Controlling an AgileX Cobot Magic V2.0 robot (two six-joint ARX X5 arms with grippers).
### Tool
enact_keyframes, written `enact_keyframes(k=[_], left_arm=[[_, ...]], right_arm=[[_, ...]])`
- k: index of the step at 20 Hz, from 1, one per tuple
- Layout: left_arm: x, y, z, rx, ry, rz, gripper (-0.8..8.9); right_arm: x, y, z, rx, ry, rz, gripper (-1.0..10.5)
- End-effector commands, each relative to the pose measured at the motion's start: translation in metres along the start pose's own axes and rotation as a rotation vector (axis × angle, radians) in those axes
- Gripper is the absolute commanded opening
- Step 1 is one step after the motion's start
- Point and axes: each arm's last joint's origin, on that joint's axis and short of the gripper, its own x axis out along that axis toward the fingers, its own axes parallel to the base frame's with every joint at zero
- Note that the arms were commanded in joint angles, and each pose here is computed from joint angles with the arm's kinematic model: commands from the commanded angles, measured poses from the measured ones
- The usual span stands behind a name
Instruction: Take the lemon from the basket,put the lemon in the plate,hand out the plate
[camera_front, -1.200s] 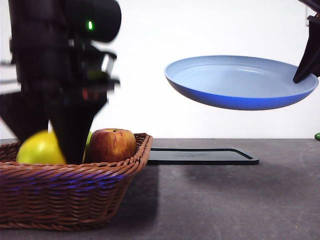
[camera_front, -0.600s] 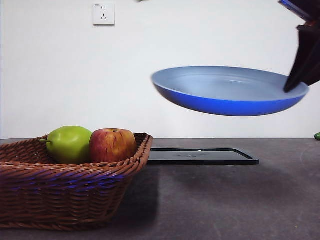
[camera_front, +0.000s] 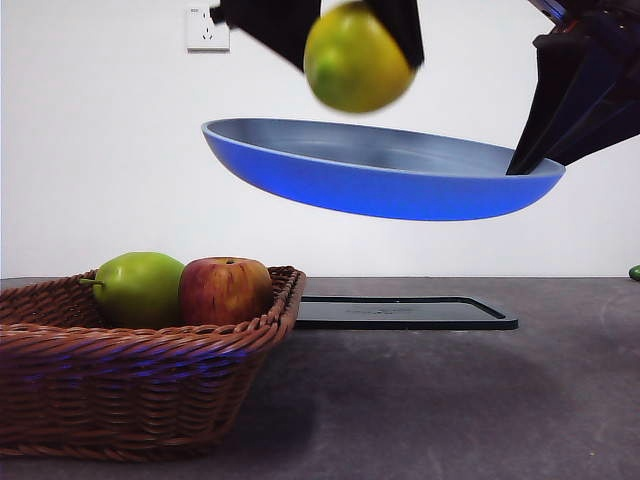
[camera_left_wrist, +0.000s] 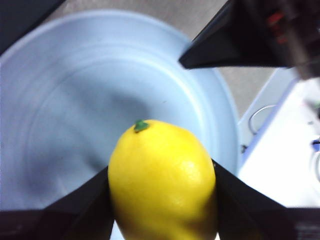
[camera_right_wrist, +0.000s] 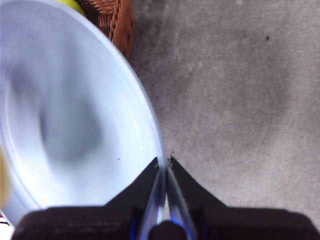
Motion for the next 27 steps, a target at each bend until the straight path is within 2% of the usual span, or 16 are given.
enact_keyframes(k=[1,4,6,8,10,16,19,23,27], left_arm=[[0.011,-0.004,0.003,0.044,0.029,0.022,2.12],[0.016,-0.004,0.003,0.052,0.032,0.068,3.17],[0.016,-0.006,0.003,0.060,0.026,0.088,3.27],[0.016,-0.006,0.003,0.059,0.029,0.088,3.28],[0.016,-0.006,0.002,0.057,0.033,0.089,3.72],[0.012,-0.007,0.004,0.044,0.026,0.085,3.76],[-0.009,-0.011,0.013,0.043,0.007,0.084,3.76],[-0.051,-0.018,0.026,0.092,-0.057,0.073,3.76],[-0.083,-0.019,0.023,0.138,-0.067,0.102,3.76]], right_arm=[[0.000,0.003,0.003,0.008,0.002,0.008,0.0],[0.000,0.003,0.002,0.011,0.012,0.018,0.0],[-0.001,0.004,0.002,0.011,0.025,0.057,0.0],[0.000,0.004,0.001,0.011,0.031,0.056,0.0],[0.000,0.004,0.000,0.017,0.045,0.053,0.0],[0.000,0.003,-0.003,0.029,0.071,0.043,0.0],[0.000,0.003,-0.005,0.037,0.087,0.037,0.0],[0.003,0.001,-0.005,0.048,0.107,0.026,0.0],[0.010,-0.006,0.009,0.079,0.118,0.003,0.0]])
